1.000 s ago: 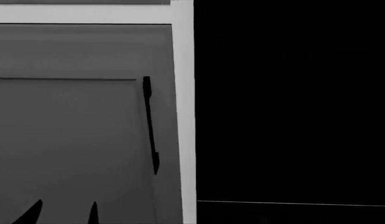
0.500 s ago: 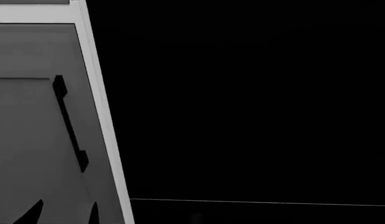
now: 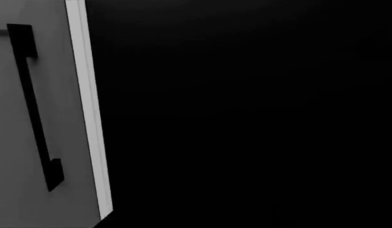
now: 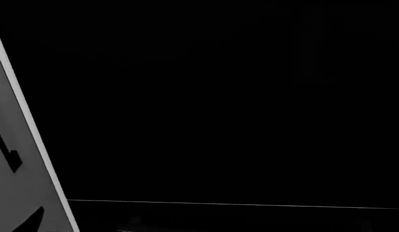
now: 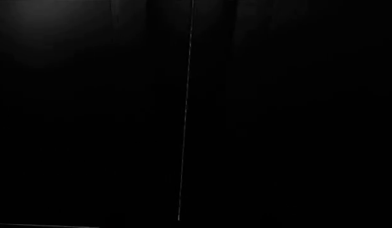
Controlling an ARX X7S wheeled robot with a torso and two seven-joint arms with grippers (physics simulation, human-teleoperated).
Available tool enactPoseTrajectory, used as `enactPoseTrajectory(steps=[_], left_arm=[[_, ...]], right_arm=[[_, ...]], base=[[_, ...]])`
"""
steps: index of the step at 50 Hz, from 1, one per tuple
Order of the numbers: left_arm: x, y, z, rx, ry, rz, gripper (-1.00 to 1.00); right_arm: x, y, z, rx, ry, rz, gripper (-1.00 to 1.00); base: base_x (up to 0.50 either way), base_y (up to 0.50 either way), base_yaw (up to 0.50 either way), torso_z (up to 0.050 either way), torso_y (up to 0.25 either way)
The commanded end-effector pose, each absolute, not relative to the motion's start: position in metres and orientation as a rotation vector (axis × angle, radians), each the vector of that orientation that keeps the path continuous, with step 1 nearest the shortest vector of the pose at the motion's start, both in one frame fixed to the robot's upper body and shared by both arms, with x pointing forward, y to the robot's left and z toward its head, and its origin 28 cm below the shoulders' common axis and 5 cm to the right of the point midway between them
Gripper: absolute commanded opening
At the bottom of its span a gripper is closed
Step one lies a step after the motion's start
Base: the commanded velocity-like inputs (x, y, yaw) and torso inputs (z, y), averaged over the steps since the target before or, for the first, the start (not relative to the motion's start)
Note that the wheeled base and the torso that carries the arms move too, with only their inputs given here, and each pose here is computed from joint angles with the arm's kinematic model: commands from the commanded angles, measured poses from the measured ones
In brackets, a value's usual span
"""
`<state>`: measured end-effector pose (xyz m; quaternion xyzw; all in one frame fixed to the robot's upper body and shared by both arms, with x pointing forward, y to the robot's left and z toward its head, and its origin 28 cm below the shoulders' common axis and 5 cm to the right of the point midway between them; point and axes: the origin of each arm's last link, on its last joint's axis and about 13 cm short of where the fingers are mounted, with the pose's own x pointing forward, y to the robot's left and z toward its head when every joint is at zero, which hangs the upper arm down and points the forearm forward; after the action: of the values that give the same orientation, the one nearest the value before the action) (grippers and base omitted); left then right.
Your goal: Navigate to the stove.
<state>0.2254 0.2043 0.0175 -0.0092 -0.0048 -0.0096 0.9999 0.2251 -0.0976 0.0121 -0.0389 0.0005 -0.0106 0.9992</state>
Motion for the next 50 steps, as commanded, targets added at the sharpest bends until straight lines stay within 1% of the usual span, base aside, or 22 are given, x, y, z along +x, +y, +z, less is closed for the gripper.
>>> enactPoseTrajectory(steps=[1, 50], left_arm=[[0.2250, 0.2047, 0.0181, -0.020, -0.011, -0.016, 1.00], [0.2240, 0.2053, 0.0187, -0.019, -0.013, -0.015, 1.00]], right_arm=[[0.2249, -0.0976, 0.0118, -0.079, 0.001, -0.022, 1.00], [0.2251, -0.0975, 0.0121, -0.081, 0.004, -0.026, 1.00]], base=[[-0.04, -0.50, 0.00, 0.000, 0.000], [-0.12, -0.50, 0.00, 0.000, 0.000]])
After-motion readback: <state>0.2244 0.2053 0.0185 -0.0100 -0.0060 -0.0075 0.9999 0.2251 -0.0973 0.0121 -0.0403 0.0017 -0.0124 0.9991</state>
